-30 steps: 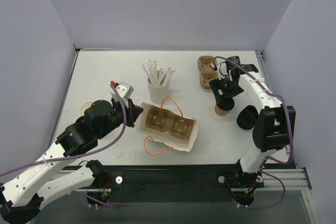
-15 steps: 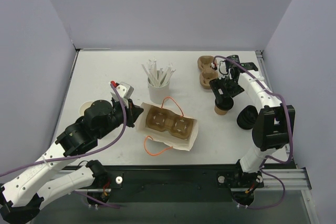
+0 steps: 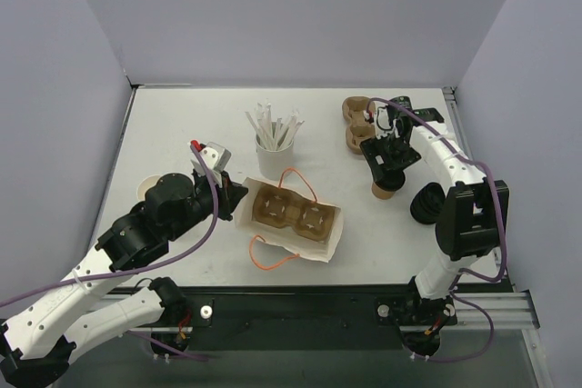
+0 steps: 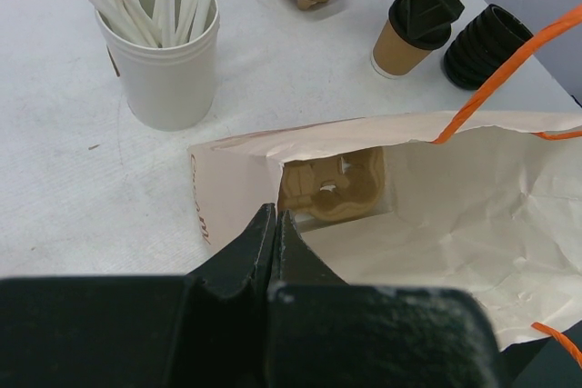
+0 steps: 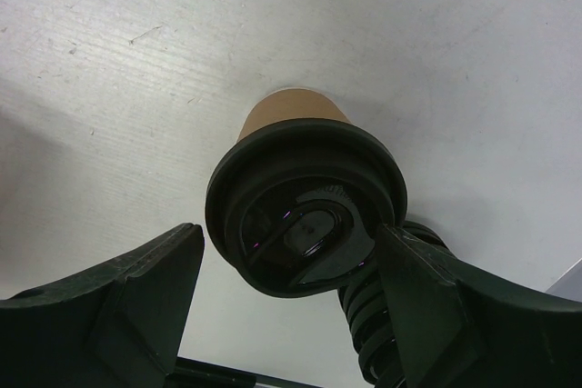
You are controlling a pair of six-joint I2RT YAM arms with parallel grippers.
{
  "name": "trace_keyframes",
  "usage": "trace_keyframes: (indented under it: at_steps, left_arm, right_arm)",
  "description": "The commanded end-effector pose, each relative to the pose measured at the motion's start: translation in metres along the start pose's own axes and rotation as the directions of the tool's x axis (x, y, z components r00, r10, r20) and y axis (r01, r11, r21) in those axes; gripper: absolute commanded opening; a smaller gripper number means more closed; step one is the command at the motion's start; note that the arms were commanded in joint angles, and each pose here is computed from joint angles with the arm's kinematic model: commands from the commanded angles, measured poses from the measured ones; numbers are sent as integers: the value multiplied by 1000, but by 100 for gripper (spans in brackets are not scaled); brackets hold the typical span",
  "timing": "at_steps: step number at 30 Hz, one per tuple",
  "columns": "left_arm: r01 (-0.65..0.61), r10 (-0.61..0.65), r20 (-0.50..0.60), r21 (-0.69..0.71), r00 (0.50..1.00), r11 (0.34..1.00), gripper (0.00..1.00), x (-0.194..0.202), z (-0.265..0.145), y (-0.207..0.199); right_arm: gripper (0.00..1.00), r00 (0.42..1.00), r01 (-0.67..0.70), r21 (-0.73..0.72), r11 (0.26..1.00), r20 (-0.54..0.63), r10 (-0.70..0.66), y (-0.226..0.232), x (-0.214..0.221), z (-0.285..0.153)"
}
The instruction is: Pack the takeout coffee
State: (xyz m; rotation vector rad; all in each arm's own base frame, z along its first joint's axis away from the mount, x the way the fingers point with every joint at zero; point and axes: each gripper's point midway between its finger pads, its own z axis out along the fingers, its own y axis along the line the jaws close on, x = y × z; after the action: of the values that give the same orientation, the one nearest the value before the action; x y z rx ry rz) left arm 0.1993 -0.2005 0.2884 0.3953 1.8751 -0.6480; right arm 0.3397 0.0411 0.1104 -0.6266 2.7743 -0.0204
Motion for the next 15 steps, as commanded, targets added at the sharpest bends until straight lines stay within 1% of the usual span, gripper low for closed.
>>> trace_keyframes:
  at_steps: [1,8,13,15]
  left_arm:
    - [9,-10,62,19,998,1000,0,-16,-3,-3]
    - [11,-12,63,18,998,1000,0,-16,-3,-3]
    - [11,-12,62,17,998,1000,0,-16,-3,-3]
    - [11,-12,61,20,998,1000,0,-15,-2,-3]
  right_arm:
    - [79,999,-9,16,1000,-43,9,-3,6,-4]
    - [79,999,-9,18,1000,-42,9,-3,7,-5]
    - [80,1000,-5,43,999,0,5,-8,-4,-17]
    - [80,1000,-6,42,999,1,6,-8,-4,-19]
